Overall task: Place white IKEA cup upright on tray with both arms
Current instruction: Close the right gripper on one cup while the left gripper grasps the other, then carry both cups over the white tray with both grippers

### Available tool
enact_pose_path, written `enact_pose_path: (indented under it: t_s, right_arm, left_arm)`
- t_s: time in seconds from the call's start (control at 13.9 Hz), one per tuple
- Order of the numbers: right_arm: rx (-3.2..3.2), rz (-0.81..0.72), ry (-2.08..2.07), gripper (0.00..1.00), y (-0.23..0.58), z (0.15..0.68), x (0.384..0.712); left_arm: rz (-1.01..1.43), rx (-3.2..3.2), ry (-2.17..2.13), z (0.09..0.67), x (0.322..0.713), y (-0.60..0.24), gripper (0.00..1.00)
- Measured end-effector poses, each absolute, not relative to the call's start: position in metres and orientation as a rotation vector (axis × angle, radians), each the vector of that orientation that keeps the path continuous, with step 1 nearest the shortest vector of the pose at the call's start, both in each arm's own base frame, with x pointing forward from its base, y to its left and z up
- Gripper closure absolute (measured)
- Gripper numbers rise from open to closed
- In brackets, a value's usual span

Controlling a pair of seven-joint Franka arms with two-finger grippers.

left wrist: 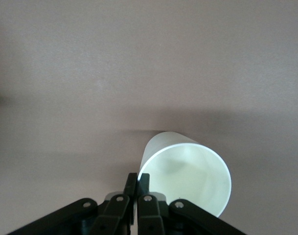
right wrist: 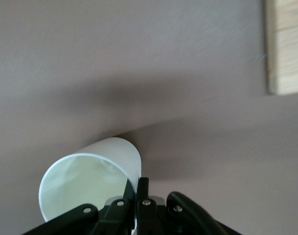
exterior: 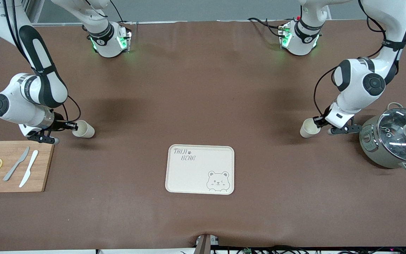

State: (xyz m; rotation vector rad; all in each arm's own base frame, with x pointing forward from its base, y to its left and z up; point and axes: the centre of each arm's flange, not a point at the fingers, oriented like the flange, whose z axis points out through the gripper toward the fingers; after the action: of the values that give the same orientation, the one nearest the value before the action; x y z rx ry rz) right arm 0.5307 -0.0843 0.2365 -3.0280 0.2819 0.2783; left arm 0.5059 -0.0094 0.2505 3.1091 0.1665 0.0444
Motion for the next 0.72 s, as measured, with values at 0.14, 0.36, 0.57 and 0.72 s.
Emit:
enact_pose_path:
  t_s: [0.14,0.36,0.57,0.72]
  right_arm:
    - [-3.008,0.371,0.351,0.97,-0.066,0.254,0.542]
    - [-3.009,0.41,0.46,0.97,-0.014,0.293,0.568]
    - [-3.02,0.369,0.542,0.97,0.044,0.314,0.581]
    - [-3.025,0.342,0.609,0.97,0.088,0.324,0.583]
  left_arm:
    - [0.043,3.108,0.167,0.25,0.506,-0.01,0.97]
    - [0.064,3.107,0.163,0.255,0.511,-0.01,0.97]
    - [0.11,3.1,0.145,0.28,0.533,-0.017,0.97]
    - [0.115,3.061,0.153,0.31,0.555,-0.034,0.97]
